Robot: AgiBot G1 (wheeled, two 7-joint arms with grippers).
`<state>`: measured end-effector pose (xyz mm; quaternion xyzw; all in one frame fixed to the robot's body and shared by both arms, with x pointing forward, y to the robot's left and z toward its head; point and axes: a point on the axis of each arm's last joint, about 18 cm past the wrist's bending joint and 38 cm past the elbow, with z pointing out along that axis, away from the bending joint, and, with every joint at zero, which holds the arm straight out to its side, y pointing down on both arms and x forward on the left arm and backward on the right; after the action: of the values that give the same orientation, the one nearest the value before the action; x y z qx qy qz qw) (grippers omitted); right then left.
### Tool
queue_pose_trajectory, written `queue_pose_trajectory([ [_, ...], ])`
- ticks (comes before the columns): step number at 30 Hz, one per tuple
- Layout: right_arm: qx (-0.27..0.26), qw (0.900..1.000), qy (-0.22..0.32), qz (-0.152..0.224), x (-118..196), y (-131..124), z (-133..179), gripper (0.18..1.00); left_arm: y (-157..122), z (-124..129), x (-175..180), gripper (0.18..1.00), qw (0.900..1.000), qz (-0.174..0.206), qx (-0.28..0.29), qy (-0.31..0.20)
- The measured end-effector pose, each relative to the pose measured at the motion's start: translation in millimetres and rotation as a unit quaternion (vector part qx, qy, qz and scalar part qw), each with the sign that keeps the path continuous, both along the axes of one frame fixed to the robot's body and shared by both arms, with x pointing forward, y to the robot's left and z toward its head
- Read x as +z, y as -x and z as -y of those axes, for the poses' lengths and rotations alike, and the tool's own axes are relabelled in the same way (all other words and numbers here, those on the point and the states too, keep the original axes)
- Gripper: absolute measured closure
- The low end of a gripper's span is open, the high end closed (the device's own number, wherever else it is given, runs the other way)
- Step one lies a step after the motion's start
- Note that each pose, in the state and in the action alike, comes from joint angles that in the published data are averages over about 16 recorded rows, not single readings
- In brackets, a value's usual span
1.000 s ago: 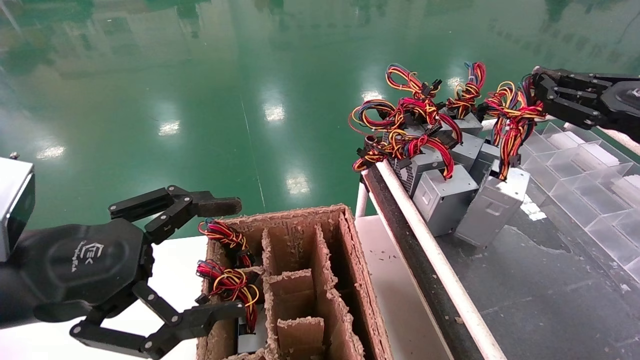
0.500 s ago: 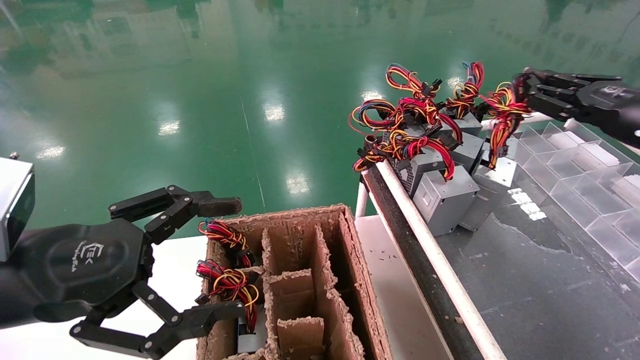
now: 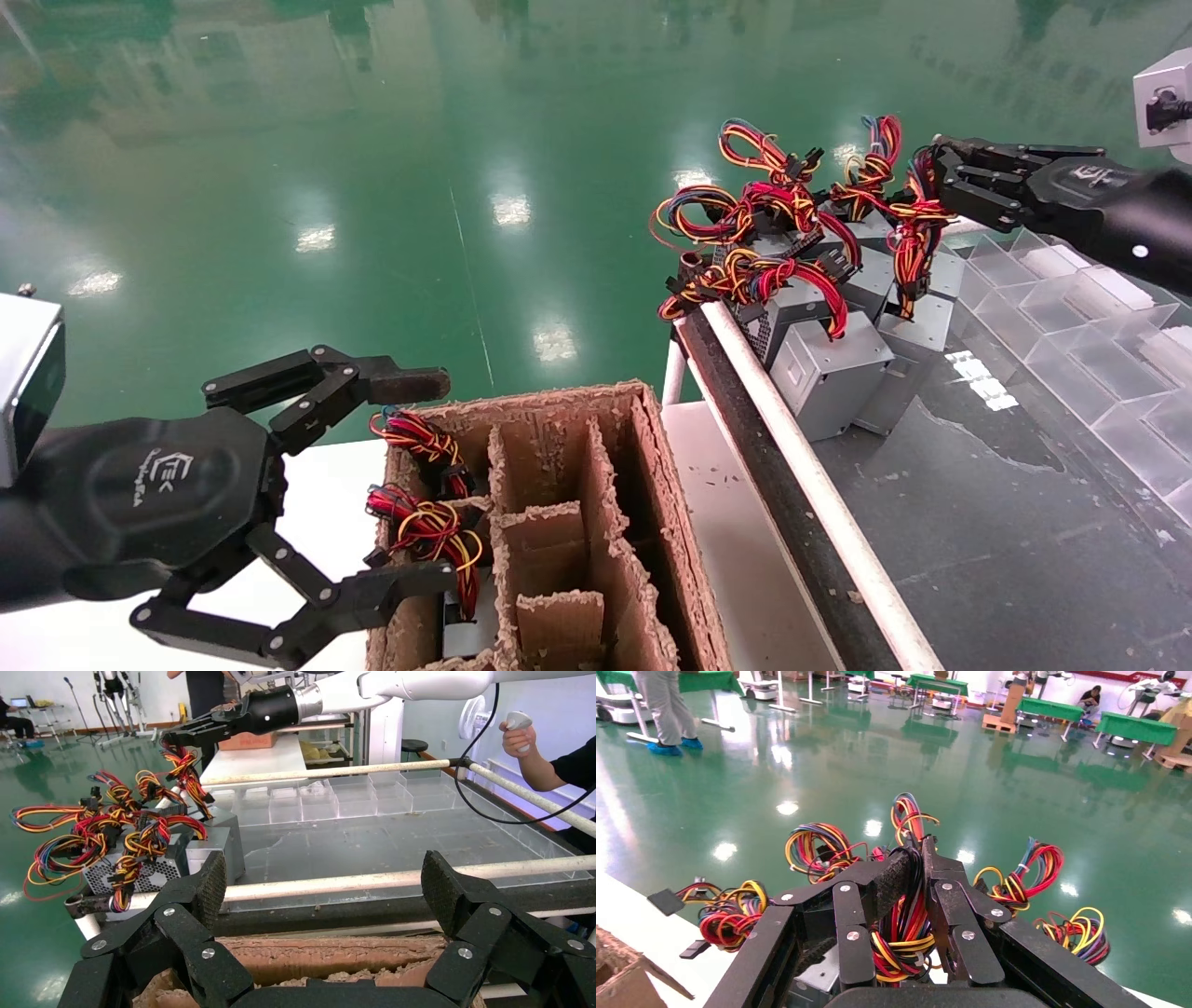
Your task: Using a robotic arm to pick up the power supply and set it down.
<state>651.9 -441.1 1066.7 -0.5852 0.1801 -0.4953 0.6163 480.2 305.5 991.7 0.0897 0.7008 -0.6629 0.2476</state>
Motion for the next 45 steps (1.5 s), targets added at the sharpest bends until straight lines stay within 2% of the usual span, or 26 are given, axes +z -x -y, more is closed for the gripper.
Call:
queue_pose_trajectory([
  [9,0.005,1.000,0.014,-0.003,-3.3,3.3,0.4,0.967,0.0,0.0,0.0,0.183,1.0000,0.000,0.000,0.000],
  [15,0.003,0.999,0.031,-0.011,-9.6,6.5,4.3,0.918,0.0,0.0,0.0,0.183,1.0000,0.000,0.000,0.000],
  [21,0.000,0.999,0.046,-0.019,-14.7,12.0,11.2,0.830,0.0,0.0,0.0,0.183,1.0000,0.000,0.000,0.000],
  [27,0.013,0.998,0.055,-0.017,-13.2,23.0,15.1,0.712,0.0,0.0,0.0,0.183,1.0000,0.000,0.000,0.000],
  [36,0.044,0.997,0.062,-0.009,-8.7,40.4,14.7,0.490,0.0,0.0,0.0,0.183,1.0000,0.000,0.000,0.000],
  [45,0.046,0.997,0.059,-0.009,-10.7,42.0,16.4,0.323,0.0,0.0,0.0,0.183,1.0000,0.000,0.000,0.000],
])
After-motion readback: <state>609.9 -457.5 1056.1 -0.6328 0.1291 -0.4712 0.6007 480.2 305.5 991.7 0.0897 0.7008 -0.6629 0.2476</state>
